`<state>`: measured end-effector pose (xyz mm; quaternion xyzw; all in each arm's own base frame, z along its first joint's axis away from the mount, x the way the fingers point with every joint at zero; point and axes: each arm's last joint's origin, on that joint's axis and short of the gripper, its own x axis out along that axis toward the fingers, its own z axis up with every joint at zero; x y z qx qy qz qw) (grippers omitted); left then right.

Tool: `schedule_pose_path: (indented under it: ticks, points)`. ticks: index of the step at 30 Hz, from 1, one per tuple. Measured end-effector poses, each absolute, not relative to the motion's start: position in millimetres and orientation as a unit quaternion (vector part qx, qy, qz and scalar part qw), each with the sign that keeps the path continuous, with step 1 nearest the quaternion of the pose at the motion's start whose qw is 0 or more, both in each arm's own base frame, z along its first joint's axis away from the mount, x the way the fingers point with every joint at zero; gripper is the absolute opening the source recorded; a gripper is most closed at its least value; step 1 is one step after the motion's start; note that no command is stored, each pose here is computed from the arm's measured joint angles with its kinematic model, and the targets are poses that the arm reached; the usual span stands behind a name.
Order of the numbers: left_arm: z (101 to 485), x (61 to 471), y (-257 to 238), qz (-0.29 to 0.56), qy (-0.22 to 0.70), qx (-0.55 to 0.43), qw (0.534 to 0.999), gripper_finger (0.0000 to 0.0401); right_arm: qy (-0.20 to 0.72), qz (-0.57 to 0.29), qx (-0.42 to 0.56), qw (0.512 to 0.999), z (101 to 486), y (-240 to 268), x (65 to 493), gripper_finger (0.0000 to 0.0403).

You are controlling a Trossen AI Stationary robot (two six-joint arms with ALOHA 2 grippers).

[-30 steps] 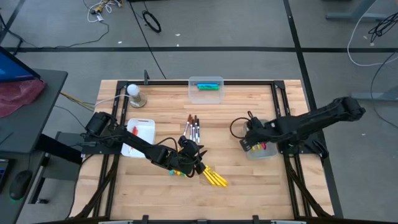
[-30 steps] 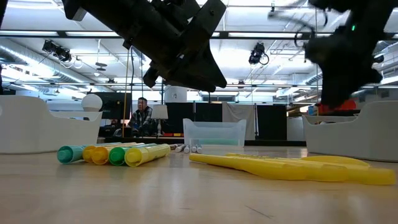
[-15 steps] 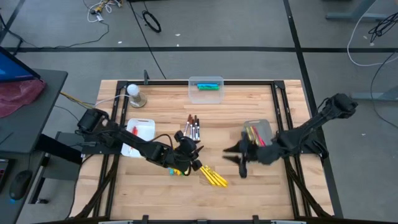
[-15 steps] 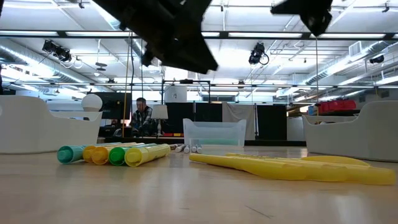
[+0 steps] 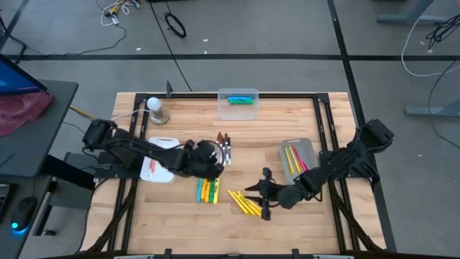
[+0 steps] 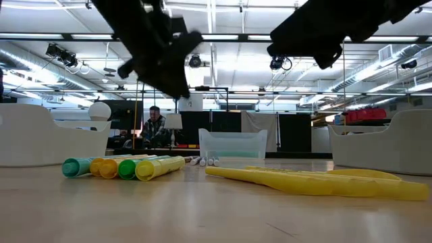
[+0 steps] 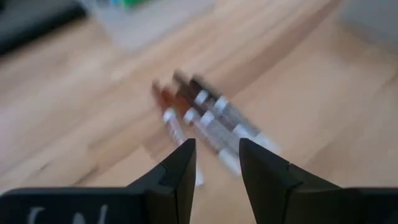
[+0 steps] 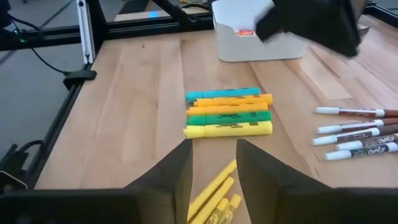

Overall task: Pick & Place Markers
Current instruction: Put the light brown marker pen into the white bin

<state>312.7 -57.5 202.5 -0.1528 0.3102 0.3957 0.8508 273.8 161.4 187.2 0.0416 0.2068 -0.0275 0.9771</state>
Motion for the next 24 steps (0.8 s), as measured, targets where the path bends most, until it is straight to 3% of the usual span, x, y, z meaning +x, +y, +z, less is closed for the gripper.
schedule_pose_path:
  ticks: [4, 12, 24]
  points:
    - [183, 322, -36, 0.402, 0.355, -0.170, 0.826, 0.0134, 0.206, -0.025, 0.036, 0.977, 190, 161, 272, 0.0123]
    - [145, 334, -2, 0.435, 0.400, -0.199, 0.782, 0.0182, 0.205, -0.021, 0.037, 0.978, 194, 161, 270, 0.0123]
    - [117, 343, 23, 0.460, 0.399, -0.226, 0.760, 0.0138, 0.217, -0.021, 0.035, 0.975, 191, 161, 269, 0.0123]
